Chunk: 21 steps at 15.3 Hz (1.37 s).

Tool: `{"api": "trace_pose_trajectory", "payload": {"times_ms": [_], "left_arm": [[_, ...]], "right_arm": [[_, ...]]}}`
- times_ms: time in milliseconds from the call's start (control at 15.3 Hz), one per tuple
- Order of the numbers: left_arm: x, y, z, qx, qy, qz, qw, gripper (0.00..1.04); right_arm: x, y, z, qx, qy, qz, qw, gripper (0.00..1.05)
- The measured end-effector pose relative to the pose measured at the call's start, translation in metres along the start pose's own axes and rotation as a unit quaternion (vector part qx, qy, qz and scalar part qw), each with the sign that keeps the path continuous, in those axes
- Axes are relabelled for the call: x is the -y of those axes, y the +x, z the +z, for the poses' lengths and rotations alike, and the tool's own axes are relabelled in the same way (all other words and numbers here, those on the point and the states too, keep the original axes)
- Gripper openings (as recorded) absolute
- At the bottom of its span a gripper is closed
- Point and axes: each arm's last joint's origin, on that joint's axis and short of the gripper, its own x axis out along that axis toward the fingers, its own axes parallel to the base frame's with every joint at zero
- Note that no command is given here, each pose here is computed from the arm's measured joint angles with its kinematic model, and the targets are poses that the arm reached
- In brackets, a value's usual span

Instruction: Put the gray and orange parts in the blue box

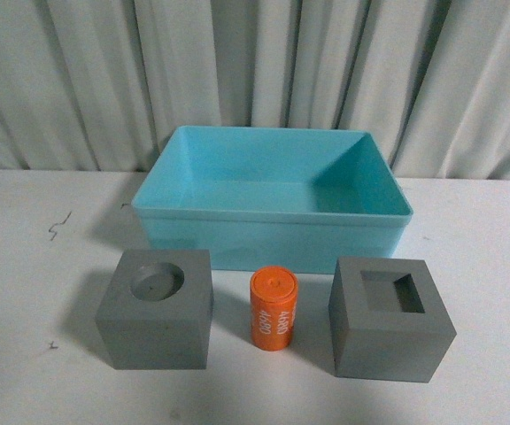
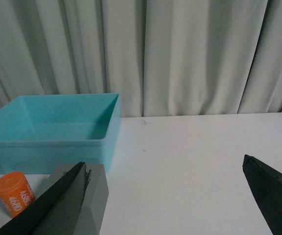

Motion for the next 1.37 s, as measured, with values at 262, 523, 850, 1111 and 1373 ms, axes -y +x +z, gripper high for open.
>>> {"api": "trace_pose_trajectory", "payload": {"times_ms": [262,523,850,1111,1373], "left_arm": [[0.0,0.0,0.0,0.0,0.0,0.0,1.0,0.98],[0.0,0.0,0.0,0.0,0.0,0.0,1.0,0.98],[0.0,0.0,0.0,0.0,0.0,0.0,1.0,0.98],[0.0,0.0,0.0,0.0,0.0,0.0,1.0,0.98],[0.0,0.0,0.0,0.0,0.0,0.0,1.0,0.98]], "right_arm": [[0.0,0.0,0.0,0.0,0.0,0.0,1.0,0.98],[0.0,0.0,0.0,0.0,0.0,0.0,1.0,0.98],[0.0,0.0,0.0,0.0,0.0,0.0,1.0,0.98],[0.0,0.0,0.0,0.0,0.0,0.0,1.0,0.98],[0.0,0.0,0.0,0.0,0.0,0.0,1.0,0.98]]}}
